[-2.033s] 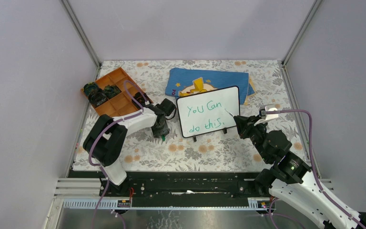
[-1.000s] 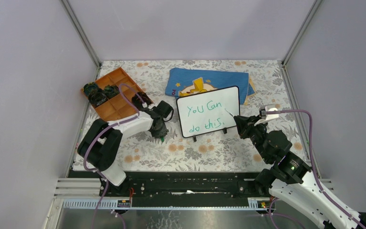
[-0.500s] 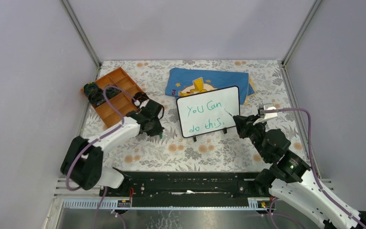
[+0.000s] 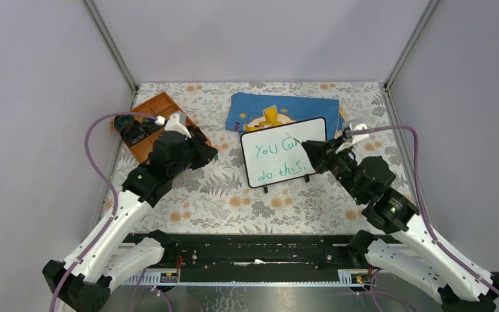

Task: Write a sentence on the whiteboard
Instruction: Close the whiteboard marker at the center of the board.

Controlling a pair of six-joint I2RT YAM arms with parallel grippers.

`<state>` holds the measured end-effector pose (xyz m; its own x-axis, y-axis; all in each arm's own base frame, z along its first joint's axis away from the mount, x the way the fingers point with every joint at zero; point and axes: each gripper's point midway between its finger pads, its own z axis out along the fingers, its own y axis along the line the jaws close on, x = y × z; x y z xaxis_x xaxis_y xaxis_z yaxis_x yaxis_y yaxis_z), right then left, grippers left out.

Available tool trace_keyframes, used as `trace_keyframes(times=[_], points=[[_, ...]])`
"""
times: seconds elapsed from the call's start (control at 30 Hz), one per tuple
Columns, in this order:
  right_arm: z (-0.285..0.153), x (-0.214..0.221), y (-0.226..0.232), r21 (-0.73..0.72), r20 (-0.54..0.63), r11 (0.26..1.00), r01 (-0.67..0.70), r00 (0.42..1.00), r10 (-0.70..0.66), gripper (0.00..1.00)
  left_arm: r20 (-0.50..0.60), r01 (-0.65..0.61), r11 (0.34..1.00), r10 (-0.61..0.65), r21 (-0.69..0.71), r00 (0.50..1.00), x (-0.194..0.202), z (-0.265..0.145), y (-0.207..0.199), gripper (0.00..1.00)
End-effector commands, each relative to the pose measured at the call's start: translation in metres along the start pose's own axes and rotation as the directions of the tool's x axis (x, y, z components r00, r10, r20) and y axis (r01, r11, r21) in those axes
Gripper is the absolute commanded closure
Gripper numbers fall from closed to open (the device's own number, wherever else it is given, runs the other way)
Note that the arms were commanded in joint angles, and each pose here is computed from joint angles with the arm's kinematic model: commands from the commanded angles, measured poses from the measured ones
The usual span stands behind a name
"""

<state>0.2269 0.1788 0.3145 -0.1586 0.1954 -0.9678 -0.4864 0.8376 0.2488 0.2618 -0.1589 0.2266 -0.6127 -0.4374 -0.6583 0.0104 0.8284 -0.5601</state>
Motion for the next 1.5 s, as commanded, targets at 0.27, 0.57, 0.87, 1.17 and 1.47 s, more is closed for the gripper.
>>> trace_keyframes(times=[0.27, 0.57, 0.87, 1.17, 1.47], points=[[0.016, -0.152, 0.120, -0.208, 0.492, 0.962, 0.178, 0.869, -0.054, 1.00, 0.352, -0.098, 0.816, -0.135, 0.570, 0.926, -0.114, -0.084, -0.142, 1.00], [0.005, -0.147, 0.153, -0.138, 0.607, 0.956, 0.260, 0.785, -0.126, 1.00, 0.460, -0.157, 0.706, -0.261, 0.690, 0.849, -0.150, -0.137, -0.169, 1.00], [-0.024, -0.105, 0.106, -0.154, 0.540, 0.969, 0.195, 0.837, -0.082, 1.00, 0.443, -0.190, 0.630, -0.272, 0.753, 0.854, -0.133, -0.152, -0.170, 1.00], [-0.060, -0.128, 0.130, -0.414, 0.546, 0.905, 0.099, 0.823, 0.160, 1.00, 0.301, -0.115, 0.439, -0.382, 0.891, 0.874, -0.127, -0.170, -0.188, 1.00], [-0.042, -0.125, 0.157, -0.439, 0.553, 0.889, 0.130, 0.819, 0.154, 1.00, 0.209, -0.023, 0.358, -0.491, 0.934, 0.846, -0.129, -0.177, -0.180, 1.00]])
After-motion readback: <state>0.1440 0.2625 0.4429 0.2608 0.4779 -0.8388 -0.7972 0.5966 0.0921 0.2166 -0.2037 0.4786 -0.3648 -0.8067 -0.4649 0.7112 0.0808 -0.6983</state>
